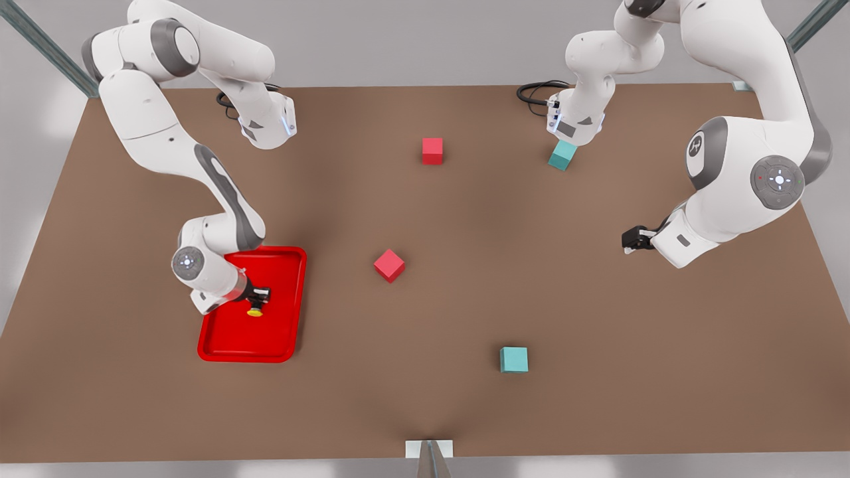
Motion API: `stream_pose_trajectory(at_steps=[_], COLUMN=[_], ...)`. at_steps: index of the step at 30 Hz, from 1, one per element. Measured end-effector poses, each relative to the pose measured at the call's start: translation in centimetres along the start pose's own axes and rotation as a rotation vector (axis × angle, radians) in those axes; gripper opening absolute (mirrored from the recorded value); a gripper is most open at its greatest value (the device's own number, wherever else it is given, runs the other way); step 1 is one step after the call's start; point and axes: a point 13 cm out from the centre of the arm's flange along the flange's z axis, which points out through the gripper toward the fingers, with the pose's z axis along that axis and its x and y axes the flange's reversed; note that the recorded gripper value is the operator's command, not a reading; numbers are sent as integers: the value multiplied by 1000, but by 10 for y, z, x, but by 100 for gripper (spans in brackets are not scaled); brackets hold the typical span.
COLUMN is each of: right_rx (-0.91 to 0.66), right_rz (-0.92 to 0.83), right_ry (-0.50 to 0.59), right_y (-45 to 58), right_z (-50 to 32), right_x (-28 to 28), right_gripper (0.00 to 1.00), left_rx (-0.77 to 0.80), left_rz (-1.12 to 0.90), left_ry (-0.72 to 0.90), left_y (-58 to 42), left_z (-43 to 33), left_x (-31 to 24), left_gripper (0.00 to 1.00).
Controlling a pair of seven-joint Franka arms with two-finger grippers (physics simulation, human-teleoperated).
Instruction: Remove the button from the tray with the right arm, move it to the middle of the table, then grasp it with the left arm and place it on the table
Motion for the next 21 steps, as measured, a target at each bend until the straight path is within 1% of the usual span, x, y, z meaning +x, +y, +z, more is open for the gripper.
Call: stream_pose_trajectory(at_steps=[6, 11, 17, 21], right_rx=[-26, -37, -46, -66], right_rz=[-79, -112, -138, -195], right_ry=[-65, -67, -73, -86], right_y=[50, 66, 80, 135], right_z=[-50, -61, -70, -92], right_x=[-33, -35, -38, -37], right_gripper=[43, 41, 41, 41], left_rx=[0, 0, 0, 0], left_rz=[1, 0, 0, -1], left_ry=[0, 1, 3, 5], left_y=[-2, -2, -2, -2], left_z=[-1, -2, -2, -2], left_x=[1, 1, 2, 2], left_gripper=[100, 100, 100, 100])
